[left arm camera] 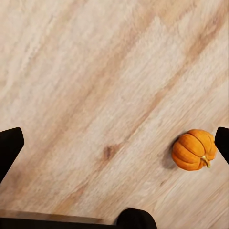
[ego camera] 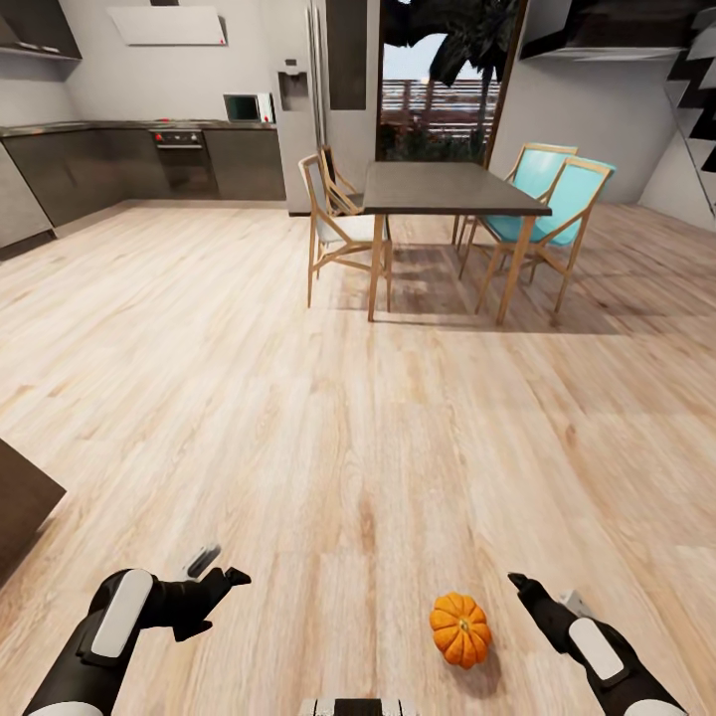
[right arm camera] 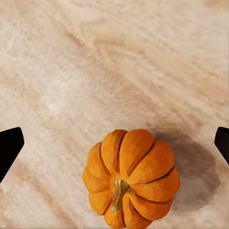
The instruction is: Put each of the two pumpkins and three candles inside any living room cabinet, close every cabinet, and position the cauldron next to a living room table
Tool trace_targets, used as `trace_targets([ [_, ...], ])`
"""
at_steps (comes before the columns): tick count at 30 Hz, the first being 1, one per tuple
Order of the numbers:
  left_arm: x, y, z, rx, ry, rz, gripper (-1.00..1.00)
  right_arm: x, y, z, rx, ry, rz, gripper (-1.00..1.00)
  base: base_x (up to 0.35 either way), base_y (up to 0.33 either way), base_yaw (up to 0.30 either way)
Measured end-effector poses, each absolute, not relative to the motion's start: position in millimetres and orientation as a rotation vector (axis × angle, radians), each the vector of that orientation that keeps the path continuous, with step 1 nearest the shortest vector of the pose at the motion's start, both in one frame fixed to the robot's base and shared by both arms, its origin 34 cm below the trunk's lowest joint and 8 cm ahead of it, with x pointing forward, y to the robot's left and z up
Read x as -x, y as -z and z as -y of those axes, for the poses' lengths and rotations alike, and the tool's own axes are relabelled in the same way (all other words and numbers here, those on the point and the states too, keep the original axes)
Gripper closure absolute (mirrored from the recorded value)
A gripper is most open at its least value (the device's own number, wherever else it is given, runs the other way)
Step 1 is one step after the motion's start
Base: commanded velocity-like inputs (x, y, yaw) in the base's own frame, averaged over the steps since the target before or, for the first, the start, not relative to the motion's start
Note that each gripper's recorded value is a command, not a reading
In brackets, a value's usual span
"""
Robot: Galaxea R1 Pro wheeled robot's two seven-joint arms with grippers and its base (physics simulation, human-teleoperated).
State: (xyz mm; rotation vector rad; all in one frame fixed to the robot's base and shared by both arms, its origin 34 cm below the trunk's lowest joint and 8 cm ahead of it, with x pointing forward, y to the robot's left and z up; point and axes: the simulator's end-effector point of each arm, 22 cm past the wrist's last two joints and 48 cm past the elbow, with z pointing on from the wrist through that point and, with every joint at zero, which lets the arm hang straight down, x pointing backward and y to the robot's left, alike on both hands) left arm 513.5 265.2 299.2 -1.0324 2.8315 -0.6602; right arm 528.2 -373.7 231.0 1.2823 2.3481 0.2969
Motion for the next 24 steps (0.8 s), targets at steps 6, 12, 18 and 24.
trace_targets([
  [6,-510.0,-285.7,-264.8,1.032,0.661,-2.832,-1.00,-532.0,-221.6,367.5,-1.246,-0.348,-2.338,-1.00,0.000,0.000,0.000],
  [12,-506.3,-272.1,-265.0,1.033,0.660,-2.832,-1.00,-529.0,-208.3,365.8,-1.242,-0.355,-2.338,-1.00,0.000,0.000,0.000],
  [18,-501.5,-259.9,-264.8,1.040,0.658,-2.841,-1.00,-523.4,-195.7,365.4,-1.248,-0.350,-2.348,-1.00,0.000,0.000,0.000],
  [24,-495.3,-249.0,-265.4,1.055,0.647,-2.862,-1.00,-515.7,-184.3,364.9,-1.259,-0.337,-2.368,-1.00,0.000,0.000,0.000],
])
